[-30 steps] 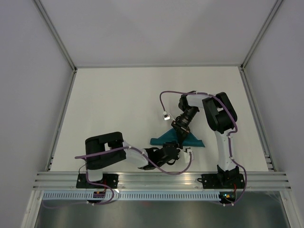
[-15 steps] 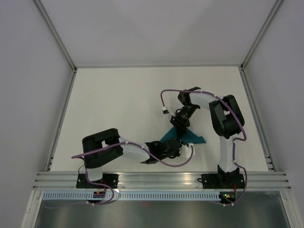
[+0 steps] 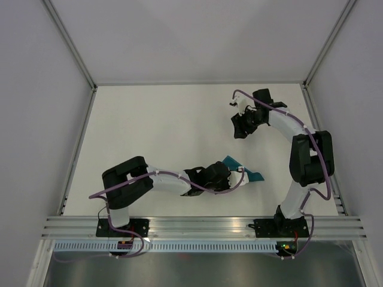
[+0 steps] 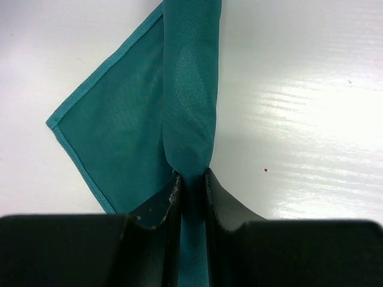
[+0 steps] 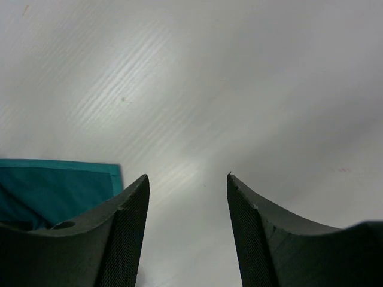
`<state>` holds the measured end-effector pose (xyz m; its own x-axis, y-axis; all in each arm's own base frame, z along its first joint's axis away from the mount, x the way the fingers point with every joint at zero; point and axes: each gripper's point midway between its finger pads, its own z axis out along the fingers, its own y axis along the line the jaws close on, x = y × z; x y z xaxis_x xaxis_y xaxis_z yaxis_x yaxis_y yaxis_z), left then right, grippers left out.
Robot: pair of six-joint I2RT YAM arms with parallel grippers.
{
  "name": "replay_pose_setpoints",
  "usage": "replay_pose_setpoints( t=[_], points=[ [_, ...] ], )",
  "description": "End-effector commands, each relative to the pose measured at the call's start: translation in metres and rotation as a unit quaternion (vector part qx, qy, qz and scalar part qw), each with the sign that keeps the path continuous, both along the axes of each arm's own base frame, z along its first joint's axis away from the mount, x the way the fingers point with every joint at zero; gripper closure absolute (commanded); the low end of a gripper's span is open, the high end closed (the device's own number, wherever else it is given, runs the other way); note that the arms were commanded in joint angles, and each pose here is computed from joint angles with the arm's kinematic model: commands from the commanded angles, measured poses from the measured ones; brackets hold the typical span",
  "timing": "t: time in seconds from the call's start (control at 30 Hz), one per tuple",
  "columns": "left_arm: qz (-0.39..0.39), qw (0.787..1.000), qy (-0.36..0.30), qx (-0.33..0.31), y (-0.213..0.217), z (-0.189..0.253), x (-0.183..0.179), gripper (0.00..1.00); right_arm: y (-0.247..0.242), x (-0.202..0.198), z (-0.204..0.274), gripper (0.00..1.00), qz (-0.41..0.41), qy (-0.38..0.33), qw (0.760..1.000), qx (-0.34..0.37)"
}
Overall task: Fold the napkin, place the utensils inside, and roll it up
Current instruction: Roll the napkin with the utensil
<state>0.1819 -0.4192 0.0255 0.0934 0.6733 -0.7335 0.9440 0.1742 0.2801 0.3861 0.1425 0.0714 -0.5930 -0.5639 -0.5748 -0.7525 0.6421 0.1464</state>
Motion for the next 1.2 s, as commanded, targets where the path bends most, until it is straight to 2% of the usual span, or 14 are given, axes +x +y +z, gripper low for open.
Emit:
replay_pose_setpoints(
  t=[0.0,0.17,0.3,0.4,0.53,0.7,0.73,0.8,0.97,1.07,1.1,1.13,1.17],
  points=[
    [0.009,0.985,0.152,0.079,0.033,-0.052,-0.039,0.98,-0.033,0.029,0.057,0.39,-0.08,-0.065,0.994,0.027],
    [0.028,0.967,0.234,0.102,0.04,-0.068,-0.044,0.98,-0.079,0.022,0.096,0.38,-0.108,-0.093,0.988,0.063],
    [0.034,0.945,0.301,0.124,0.046,-0.079,-0.051,0.98,-0.097,-0.009,0.125,0.38,-0.078,-0.138,0.986,0.06],
    [0.041,0.93,0.342,0.124,0.047,-0.085,-0.051,0.98,-0.096,-0.037,0.129,0.37,-0.044,-0.167,0.984,0.052],
    [0.059,0.919,0.372,0.116,0.047,-0.087,-0.043,0.98,-0.089,-0.072,0.118,0.37,-0.001,-0.169,0.984,0.048],
    [0.068,0.905,0.403,0.116,0.049,-0.088,-0.039,0.98,-0.077,-0.12,0.098,0.37,0.104,-0.168,0.979,0.043],
    [0.069,0.902,0.41,0.119,0.051,-0.091,-0.039,0.98,-0.074,-0.138,0.092,0.37,0.12,-0.143,0.981,0.049],
    [0.07,0.896,0.422,0.117,0.051,-0.091,-0.037,0.98,-0.068,-0.154,0.087,0.36,0.18,-0.149,0.971,0.055],
    [0.082,0.877,0.461,0.111,0.053,-0.092,-0.035,0.98,-0.054,-0.191,0.066,0.34,0.259,-0.102,0.957,0.082],
    [0.085,0.867,0.479,0.106,0.054,-0.09,-0.032,0.98,-0.047,-0.19,0.049,0.33,0.263,-0.107,0.956,0.073],
    [0.089,0.863,0.485,0.107,0.055,-0.093,-0.031,0.98,-0.05,-0.185,0.043,0.33,0.256,-0.118,0.958,0.048],
    [0.088,0.862,0.489,0.105,0.054,-0.092,-0.03,0.98,-0.05,-0.163,0.04,0.33,0.25,-0.162,0.954,0.021],
    [0.09,0.858,0.494,0.105,0.056,-0.092,-0.029,0.98,-0.039,-0.173,0.025,0.33,0.244,-0.141,0.959,0.021]
  ],
)
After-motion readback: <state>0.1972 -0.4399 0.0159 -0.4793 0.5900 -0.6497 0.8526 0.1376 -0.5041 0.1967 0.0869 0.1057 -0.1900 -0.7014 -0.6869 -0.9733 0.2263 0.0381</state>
